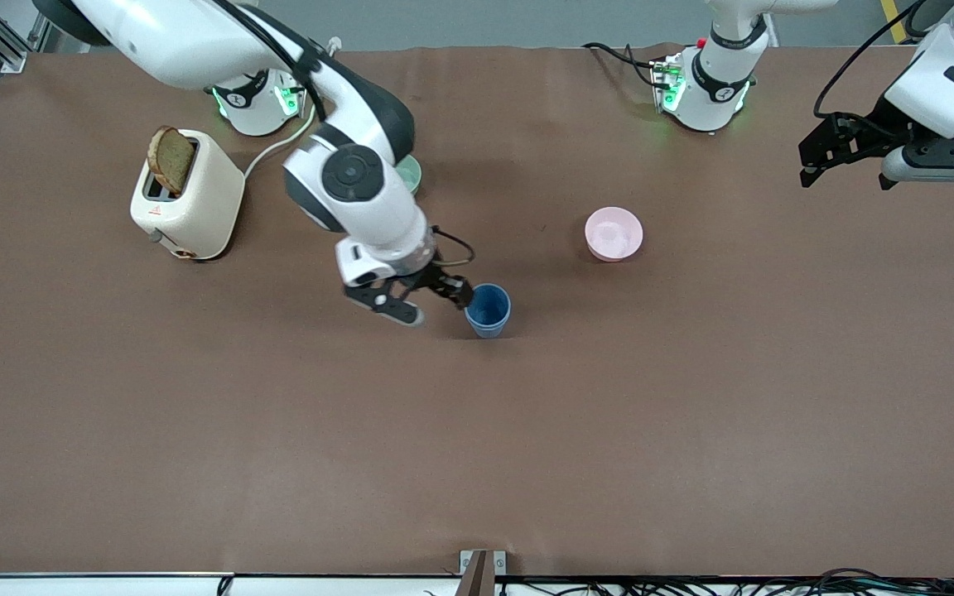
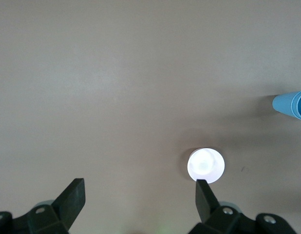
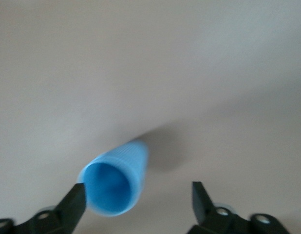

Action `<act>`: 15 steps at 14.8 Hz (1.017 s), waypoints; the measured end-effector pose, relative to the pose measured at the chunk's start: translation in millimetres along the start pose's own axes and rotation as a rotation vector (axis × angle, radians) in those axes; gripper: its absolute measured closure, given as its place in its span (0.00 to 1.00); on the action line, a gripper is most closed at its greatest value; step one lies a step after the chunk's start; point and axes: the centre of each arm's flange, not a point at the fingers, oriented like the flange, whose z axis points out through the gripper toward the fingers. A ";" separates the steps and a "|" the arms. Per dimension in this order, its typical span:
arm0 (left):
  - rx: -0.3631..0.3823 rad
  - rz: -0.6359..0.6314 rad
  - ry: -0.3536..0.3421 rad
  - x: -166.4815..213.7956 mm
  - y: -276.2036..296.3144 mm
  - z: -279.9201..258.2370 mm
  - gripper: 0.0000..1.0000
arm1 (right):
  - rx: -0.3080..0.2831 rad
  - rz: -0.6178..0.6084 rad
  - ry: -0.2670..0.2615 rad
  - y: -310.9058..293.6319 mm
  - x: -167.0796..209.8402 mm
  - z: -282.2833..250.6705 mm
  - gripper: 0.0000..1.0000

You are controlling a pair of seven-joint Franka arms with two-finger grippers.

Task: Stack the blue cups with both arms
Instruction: 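Open the right gripper and draw it back from the stacked cups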

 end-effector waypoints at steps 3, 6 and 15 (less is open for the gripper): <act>0.000 0.000 -0.001 -0.1 0.1 0.1 0.00 | -0.113 -0.082 0.121 60.2 44.7 -92.4 0.00; 0.000 0.000 -0.004 -0.4 -0.1 0.4 0.00 | -0.166 -0.152 0.112 129.8 75.2 -166.2 0.00; 0.001 -0.001 -0.005 -1.6 -1.0 -2.9 0.00 | -0.133 -0.257 -0.008 360.6 142.9 -284.1 0.00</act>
